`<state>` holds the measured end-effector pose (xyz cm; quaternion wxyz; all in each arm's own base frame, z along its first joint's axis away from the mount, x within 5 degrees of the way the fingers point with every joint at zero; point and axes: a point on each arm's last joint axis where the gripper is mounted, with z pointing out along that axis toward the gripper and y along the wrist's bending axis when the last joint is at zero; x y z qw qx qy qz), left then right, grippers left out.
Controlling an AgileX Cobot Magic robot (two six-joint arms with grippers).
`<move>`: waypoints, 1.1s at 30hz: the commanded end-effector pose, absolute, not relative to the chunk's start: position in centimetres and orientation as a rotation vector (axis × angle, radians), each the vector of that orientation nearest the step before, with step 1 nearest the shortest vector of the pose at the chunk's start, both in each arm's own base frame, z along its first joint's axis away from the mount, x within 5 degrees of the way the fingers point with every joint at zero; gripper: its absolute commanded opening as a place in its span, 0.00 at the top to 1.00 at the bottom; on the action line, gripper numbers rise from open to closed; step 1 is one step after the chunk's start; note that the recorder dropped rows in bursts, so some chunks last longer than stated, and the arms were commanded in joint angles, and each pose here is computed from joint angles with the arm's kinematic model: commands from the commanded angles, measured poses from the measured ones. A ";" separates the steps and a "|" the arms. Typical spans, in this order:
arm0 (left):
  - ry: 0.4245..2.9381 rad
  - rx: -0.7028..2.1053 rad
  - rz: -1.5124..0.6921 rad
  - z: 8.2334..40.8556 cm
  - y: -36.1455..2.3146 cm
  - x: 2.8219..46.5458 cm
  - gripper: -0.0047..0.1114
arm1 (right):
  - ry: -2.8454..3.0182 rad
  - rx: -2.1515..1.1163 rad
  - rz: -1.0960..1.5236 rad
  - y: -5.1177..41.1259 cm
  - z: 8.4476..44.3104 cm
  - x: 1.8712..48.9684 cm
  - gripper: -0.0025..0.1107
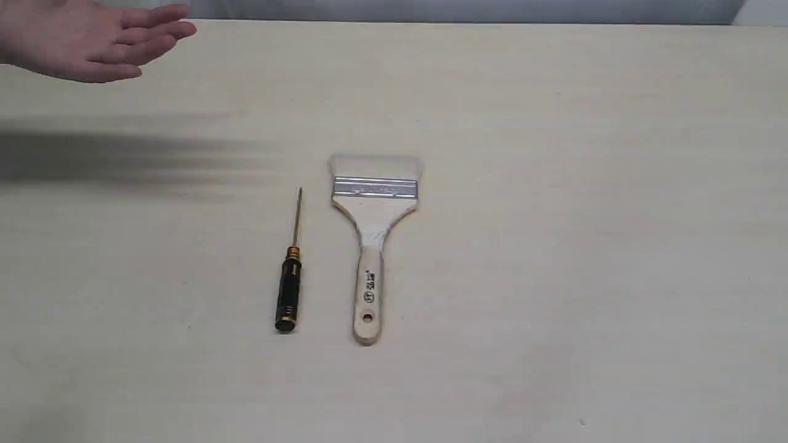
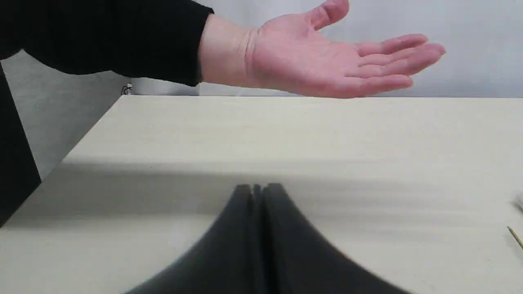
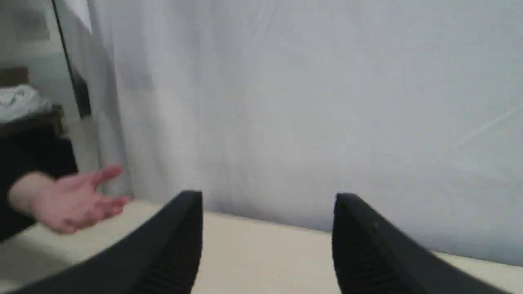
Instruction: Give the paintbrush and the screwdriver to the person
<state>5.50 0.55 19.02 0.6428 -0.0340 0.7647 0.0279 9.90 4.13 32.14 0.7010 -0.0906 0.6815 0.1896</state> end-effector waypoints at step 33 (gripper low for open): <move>1.732 -0.076 0.053 19.1 0.5 5.5 0.96 | 2.920 -0.510 0.176 25.2 17.8 31.8 0.52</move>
